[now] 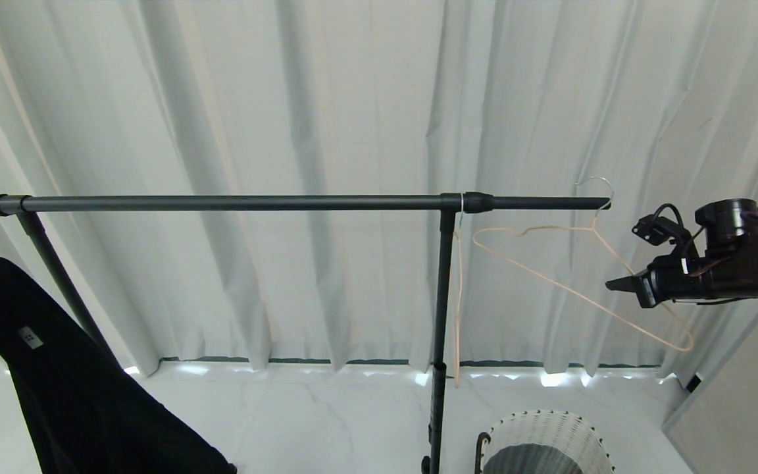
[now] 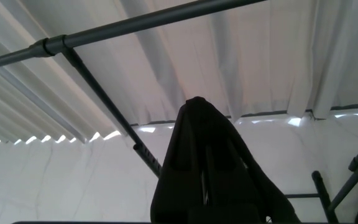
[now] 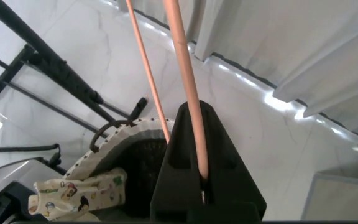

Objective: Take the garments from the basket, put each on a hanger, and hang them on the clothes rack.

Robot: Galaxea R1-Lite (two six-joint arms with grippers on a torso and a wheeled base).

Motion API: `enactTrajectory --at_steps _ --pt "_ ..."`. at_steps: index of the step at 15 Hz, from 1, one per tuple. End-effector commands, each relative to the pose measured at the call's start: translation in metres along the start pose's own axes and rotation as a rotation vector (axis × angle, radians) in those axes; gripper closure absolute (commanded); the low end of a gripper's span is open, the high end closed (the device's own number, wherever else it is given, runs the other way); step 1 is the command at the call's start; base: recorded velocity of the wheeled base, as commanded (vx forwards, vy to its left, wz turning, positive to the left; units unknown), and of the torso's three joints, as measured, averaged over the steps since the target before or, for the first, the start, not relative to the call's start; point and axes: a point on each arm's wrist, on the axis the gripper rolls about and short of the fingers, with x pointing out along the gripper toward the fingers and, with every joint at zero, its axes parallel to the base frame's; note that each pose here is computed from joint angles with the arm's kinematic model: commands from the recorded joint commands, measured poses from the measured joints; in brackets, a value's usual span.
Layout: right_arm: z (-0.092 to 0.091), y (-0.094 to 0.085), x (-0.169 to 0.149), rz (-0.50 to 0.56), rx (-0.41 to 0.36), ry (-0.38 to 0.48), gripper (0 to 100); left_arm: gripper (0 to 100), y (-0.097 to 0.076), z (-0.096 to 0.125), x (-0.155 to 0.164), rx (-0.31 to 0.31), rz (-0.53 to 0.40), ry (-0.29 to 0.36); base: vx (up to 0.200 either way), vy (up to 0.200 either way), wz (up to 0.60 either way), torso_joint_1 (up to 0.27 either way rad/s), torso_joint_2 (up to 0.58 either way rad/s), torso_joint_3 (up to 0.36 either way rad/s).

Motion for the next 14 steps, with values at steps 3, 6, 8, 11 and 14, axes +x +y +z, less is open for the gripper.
enactTrajectory --at_steps 3,6,8,11,14 --pt "0.006 0.019 -0.037 -0.02 0.018 -0.031 100 100 -0.001 -0.003 0.002 0.003 -0.003 0.016 0.0 0.0 0.0 0.0 0.0 0.0" --pt "-0.003 0.048 -0.069 -0.014 0.023 -0.032 100 100 -0.002 -0.007 0.002 0.005 -0.005 0.026 0.0 0.0 0.0 0.0 0.0 0.0" --pt "-0.012 0.07 -0.096 -0.02 0.053 -0.043 100 100 -0.003 -0.008 0.003 0.003 -0.007 0.03 0.0 0.0 0.0 0.0 0.0 0.0" --pt "-0.017 0.09 -0.124 -0.036 0.125 -0.094 100 100 -0.003 -0.01 0.0 -0.003 -0.005 0.023 0.0 0.0 0.0 0.0 0.0 0.0" --pt "-0.022 0.098 -0.134 -0.076 0.116 -0.178 100 100 0.0 -0.011 -0.004 -0.014 0.019 0.01 0.0 0.0 0.0 0.0 0.0 0.0"
